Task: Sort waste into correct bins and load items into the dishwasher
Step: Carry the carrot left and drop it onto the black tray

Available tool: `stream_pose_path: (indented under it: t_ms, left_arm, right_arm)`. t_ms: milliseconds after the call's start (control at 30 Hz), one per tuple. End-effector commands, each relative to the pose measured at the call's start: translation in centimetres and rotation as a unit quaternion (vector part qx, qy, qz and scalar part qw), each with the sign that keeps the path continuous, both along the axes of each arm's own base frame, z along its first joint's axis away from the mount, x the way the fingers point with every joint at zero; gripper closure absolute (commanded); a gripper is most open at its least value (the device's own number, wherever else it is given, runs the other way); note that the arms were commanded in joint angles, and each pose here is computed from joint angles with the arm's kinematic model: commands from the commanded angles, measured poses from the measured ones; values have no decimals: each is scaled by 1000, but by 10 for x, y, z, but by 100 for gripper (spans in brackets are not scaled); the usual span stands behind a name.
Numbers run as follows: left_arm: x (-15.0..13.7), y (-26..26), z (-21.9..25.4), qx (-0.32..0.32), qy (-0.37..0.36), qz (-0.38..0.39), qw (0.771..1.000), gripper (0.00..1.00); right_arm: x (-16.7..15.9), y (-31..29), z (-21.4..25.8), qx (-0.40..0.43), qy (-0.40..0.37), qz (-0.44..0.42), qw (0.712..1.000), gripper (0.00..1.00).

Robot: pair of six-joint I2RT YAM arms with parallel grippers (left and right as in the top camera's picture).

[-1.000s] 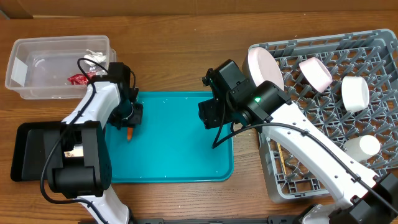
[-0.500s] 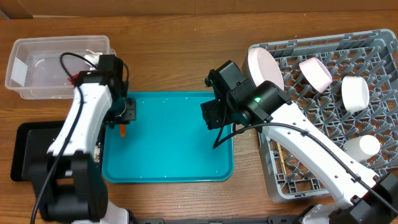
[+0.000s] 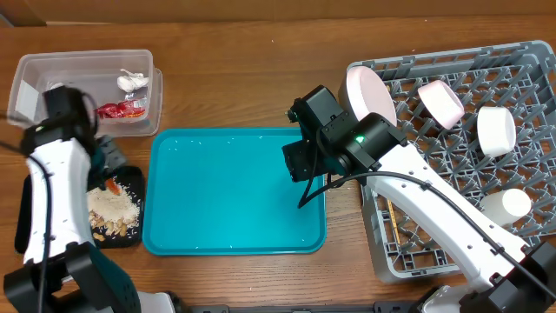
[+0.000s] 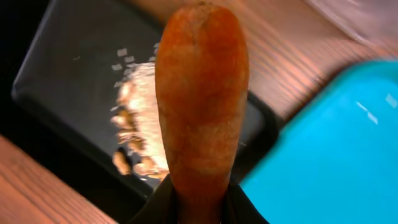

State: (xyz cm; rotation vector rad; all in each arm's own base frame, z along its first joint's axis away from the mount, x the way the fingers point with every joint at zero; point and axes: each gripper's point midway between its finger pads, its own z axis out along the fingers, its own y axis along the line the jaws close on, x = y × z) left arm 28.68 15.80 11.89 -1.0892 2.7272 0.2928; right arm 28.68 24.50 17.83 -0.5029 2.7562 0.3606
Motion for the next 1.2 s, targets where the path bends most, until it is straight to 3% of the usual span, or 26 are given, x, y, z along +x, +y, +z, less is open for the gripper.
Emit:
stream_pose_path:
  t_ms: [0, 333, 800, 1000, 1167]
  left_arm:
    - [-16, 20, -11, -8, -5, 79, 997, 96]
    - [-47, 56, -43, -20, -11, 159, 987, 89]
    - [-54, 50, -94, -58, 34, 165, 984, 85]
    - [-54, 46, -104, -74, 43, 164, 983, 73]
    - [-52, 44, -102, -81, 40, 162, 983, 53]
  right_arm:
    - [5, 1, 5, 3, -9, -5, 1000, 34]
    - [4, 0, 4, 1, -6, -5, 1000, 34]
    - [2, -1, 4, -2, -3, -5, 1000, 34]
    - [2, -1, 4, -2, -3, -5, 1000, 34]
    - [2, -2, 3, -3, -2, -5, 1000, 34]
